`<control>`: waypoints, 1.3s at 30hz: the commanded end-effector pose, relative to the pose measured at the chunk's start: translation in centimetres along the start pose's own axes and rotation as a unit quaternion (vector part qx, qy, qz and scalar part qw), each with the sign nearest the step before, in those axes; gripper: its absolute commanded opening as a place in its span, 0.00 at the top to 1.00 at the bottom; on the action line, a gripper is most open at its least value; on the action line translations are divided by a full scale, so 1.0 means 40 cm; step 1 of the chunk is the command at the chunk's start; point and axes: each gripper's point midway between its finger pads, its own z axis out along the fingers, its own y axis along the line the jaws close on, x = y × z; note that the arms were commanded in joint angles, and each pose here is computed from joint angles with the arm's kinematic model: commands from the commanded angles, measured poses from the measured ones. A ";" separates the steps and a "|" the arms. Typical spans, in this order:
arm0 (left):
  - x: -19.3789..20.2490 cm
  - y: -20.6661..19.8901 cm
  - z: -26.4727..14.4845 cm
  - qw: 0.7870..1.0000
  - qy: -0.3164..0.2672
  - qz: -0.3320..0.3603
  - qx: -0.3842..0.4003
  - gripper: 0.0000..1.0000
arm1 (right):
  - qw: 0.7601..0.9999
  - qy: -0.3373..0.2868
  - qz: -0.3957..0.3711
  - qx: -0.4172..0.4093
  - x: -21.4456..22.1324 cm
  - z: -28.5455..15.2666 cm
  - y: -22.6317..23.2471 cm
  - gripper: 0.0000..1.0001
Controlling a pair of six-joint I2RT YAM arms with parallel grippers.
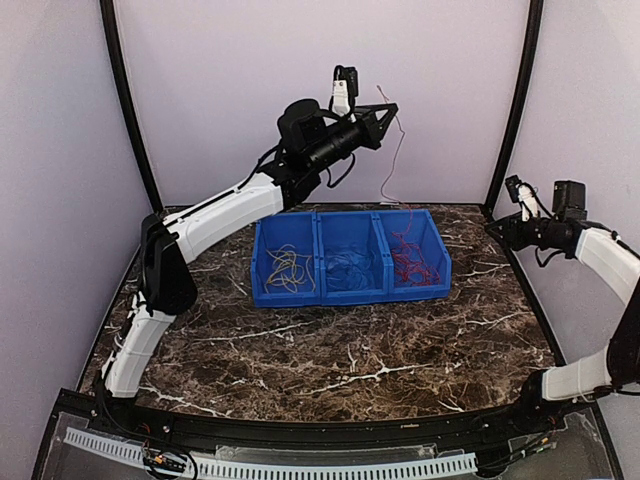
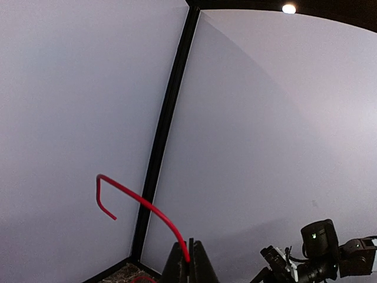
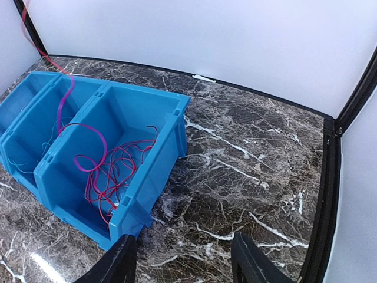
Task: Untangle the cables
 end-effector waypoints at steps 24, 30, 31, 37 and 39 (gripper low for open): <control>0.582 0.096 -0.113 0.938 0.268 -0.195 -0.099 0.78 | 0.999 -0.007 0.000 -0.033 0.003 0.018 0.012 0.44; 0.513 0.129 -0.145 0.932 0.298 -0.138 -0.157 0.29 | 0.999 -0.011 -0.004 -0.034 0.000 0.014 0.016 0.43; 0.521 0.140 -0.166 0.925 0.312 -0.131 -0.170 0.27 | 0.999 -0.011 -0.004 -0.034 0.001 0.014 0.015 0.43; 0.471 0.133 -0.252 0.913 0.362 -0.054 -0.180 0.18 | 0.999 -0.008 -0.003 -0.037 0.005 0.020 0.014 0.43; 0.456 0.130 -0.292 0.908 0.374 -0.035 -0.185 0.09 | 1.000 -0.003 -0.006 -0.028 0.007 0.022 0.004 0.42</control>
